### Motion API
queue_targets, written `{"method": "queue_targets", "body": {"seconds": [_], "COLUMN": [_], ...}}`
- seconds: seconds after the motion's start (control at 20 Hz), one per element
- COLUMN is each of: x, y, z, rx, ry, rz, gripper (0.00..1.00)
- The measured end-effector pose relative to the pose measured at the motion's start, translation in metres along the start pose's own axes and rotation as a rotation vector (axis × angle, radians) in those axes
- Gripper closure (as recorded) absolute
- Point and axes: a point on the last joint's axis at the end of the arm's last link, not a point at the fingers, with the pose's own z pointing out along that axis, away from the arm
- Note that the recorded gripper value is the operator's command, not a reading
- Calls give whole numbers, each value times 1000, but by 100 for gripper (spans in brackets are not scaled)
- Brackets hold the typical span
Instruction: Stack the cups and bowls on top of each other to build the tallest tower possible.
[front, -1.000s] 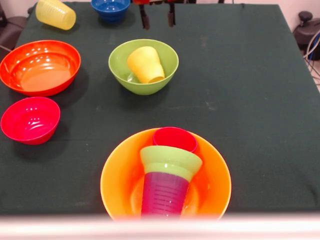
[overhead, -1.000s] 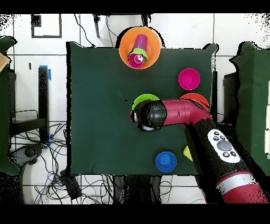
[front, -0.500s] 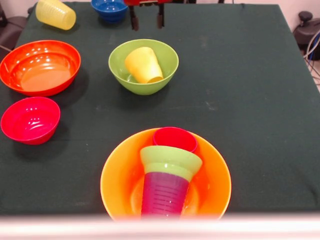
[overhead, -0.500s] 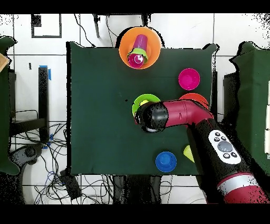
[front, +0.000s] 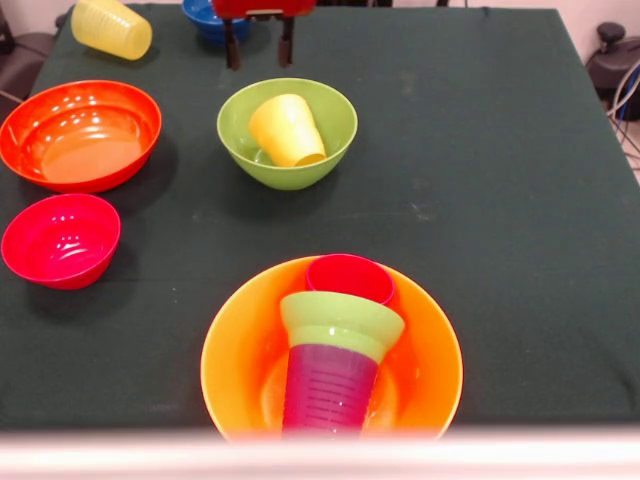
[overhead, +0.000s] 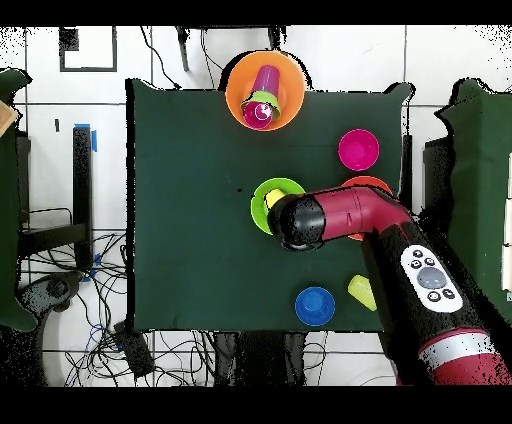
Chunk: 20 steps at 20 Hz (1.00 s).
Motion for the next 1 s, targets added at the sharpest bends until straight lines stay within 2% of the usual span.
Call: {"method": "queue_targets", "body": {"seconds": [0.15, 0.25, 0.35, 0.45, 0.55, 0.7, 0.95, 1.0], "x": [2, 3, 3, 3, 5, 13, 30, 33], "y": [-7, -12, -21, -24, -30, -35, -38, -38], "z": [3, 7, 13, 17, 24, 43, 64, 67], "rx": [23, 42, 80, 95, 110, 115, 106, 104], "ry": [-15, -42, -111, -147, -214, -355, -460, -470], "rz": [-19, -39, -81, -101, -131, -181, -201, -200], "gripper": [0, 0, 0, 0, 0, 0, 0, 0]}}
